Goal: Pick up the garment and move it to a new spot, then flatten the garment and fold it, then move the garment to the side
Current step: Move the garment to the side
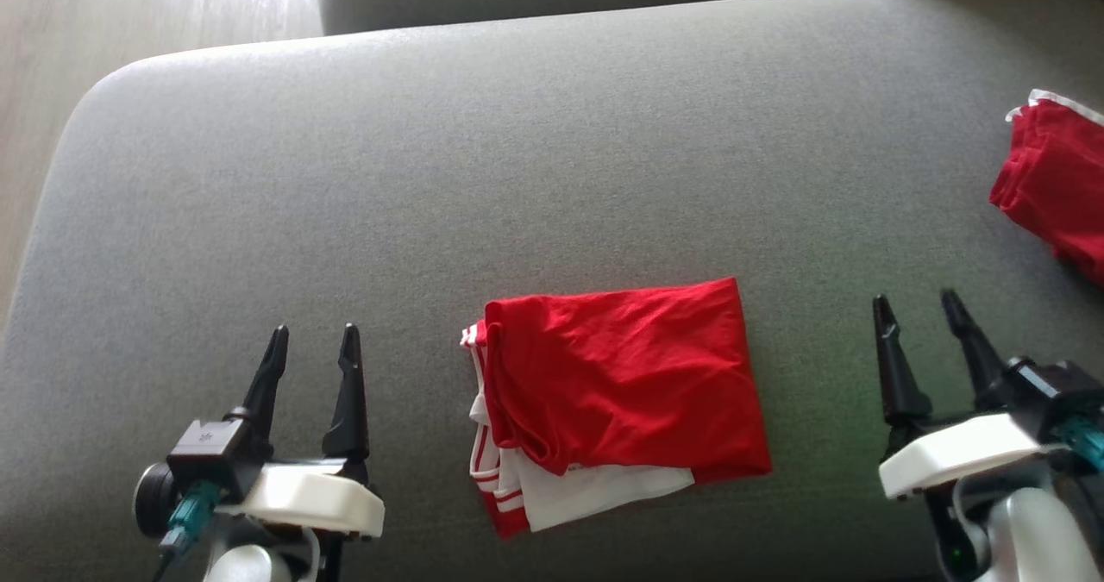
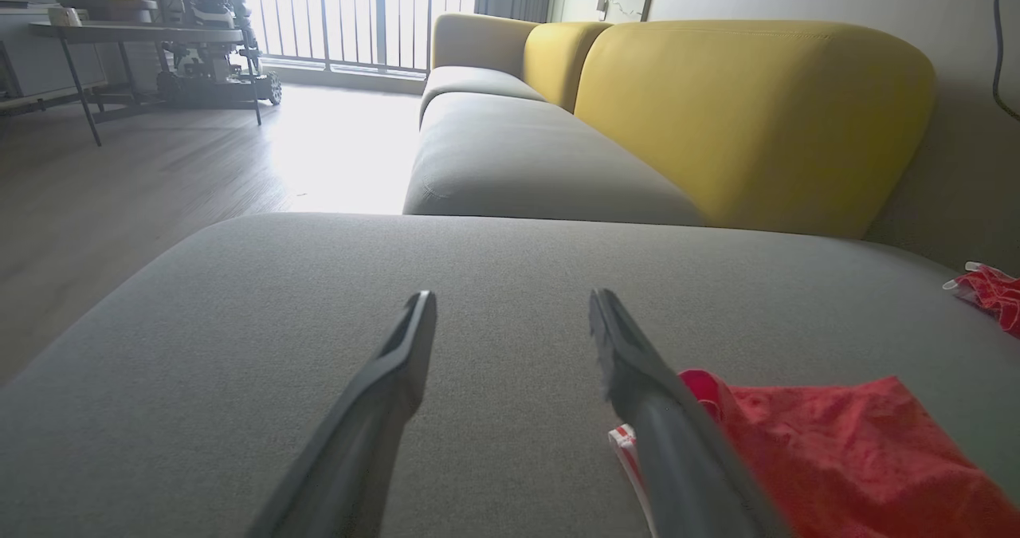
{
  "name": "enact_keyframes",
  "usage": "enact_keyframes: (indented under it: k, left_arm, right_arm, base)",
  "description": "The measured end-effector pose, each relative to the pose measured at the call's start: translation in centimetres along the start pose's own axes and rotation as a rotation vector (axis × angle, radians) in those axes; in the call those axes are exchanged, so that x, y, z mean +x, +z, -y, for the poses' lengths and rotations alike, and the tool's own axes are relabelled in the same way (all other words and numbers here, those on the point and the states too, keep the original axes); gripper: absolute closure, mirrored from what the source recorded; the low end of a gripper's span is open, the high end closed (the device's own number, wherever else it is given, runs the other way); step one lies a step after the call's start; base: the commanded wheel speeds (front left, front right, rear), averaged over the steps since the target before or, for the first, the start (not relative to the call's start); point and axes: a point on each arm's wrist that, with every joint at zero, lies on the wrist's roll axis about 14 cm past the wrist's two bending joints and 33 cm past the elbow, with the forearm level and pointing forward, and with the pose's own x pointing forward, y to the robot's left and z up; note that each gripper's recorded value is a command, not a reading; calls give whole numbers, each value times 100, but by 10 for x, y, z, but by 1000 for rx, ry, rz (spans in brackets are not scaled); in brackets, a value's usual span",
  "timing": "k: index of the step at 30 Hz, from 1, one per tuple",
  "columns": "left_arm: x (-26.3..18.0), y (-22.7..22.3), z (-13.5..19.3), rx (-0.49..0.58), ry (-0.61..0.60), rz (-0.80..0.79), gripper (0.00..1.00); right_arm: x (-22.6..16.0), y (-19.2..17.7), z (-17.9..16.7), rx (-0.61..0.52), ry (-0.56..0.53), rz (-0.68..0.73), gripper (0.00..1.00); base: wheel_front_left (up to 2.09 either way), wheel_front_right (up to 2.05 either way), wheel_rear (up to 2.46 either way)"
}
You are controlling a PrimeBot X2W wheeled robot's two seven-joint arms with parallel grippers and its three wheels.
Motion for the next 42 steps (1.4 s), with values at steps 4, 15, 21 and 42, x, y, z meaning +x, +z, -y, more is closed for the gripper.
enact_keyframes:
  k: [4,15,21,42]
  left_arm:
    - [-1,-2,-2,0,8,-8,0]
    - [-7,-13,-12,-1,42,-42,0]
    - [-7,-14,-18,1,61,-47,0]
    - [-4,-15,-19,2,62,-48,0]
  right_arm:
    - [0,-20,-19,68,45,-59,0]
    - [-15,-98,-76,202,167,-344,0]
    - [-3,-106,-83,227,173,-377,0]
    - [1,-127,-92,168,210,-455,100]
  base:
    - [0,0,0]
    - [0,0,0]
    - [0,0,0]
    - [0,0,0]
